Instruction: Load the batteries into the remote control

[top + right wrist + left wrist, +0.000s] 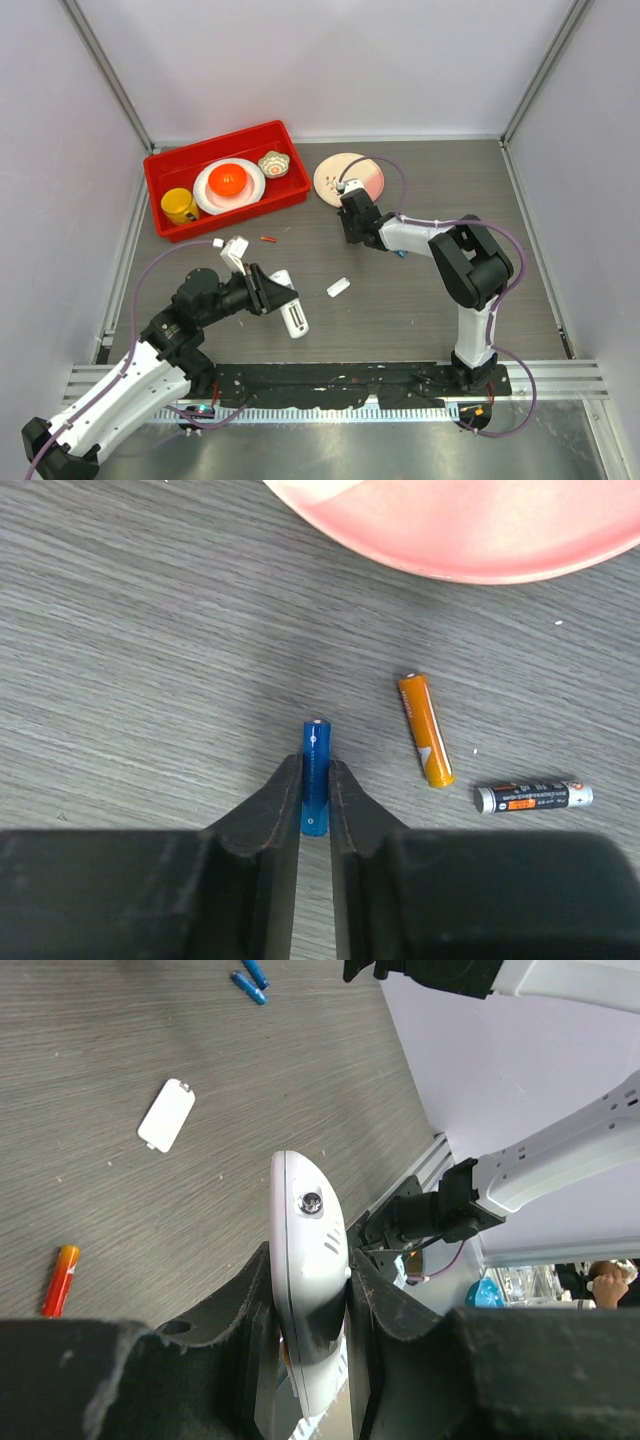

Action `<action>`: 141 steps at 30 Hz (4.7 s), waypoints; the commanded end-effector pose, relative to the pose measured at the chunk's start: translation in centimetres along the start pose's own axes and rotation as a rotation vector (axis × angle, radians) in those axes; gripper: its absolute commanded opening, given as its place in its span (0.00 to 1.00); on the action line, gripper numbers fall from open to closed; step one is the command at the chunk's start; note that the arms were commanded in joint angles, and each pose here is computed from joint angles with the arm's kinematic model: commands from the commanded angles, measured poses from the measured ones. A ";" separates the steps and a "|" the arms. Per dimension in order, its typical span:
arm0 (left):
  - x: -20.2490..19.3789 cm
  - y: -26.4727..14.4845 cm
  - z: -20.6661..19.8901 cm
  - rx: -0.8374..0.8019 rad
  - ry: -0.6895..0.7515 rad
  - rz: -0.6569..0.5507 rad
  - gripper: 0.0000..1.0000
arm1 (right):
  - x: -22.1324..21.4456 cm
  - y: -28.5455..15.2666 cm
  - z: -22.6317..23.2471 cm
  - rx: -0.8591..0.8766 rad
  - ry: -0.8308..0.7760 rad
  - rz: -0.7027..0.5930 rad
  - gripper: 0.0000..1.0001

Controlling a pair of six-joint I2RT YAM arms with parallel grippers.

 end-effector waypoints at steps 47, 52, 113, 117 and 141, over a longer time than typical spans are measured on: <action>0.9 -0.5 -2.5 -0.366 -0.007 -0.194 0.00 | -0.3 -9.3 1.9 0.114 -0.135 -0.189 0.02; 1.5 -0.4 -1.9 -0.350 -0.032 -0.244 0.00 | -0.3 -8.8 3.5 0.229 -0.455 -0.275 0.04; 1.2 1.4 1.0 -0.211 -0.093 -0.228 0.00 | -1.8 -8.5 2.9 -0.165 0.401 -0.012 0.86; 1.1 1.4 1.1 -0.206 -0.096 -0.223 0.00 | -3.3 -7.8 2.8 -0.210 0.389 0.035 0.85; 0.9 1.3 1.6 -0.201 -0.096 -0.230 0.00 | -5.2 -5.7 3.9 -0.192 0.374 0.108 0.59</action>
Point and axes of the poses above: each gripper's point midway between its finger pads, its own y axis out along the fingers, its own z axis along the line the jaws close on, x = y × z, the point moved 2 cm from there along -y, back along the fingers, and after that the axes turned 8 degrees about -y, right-handed, at the moved point
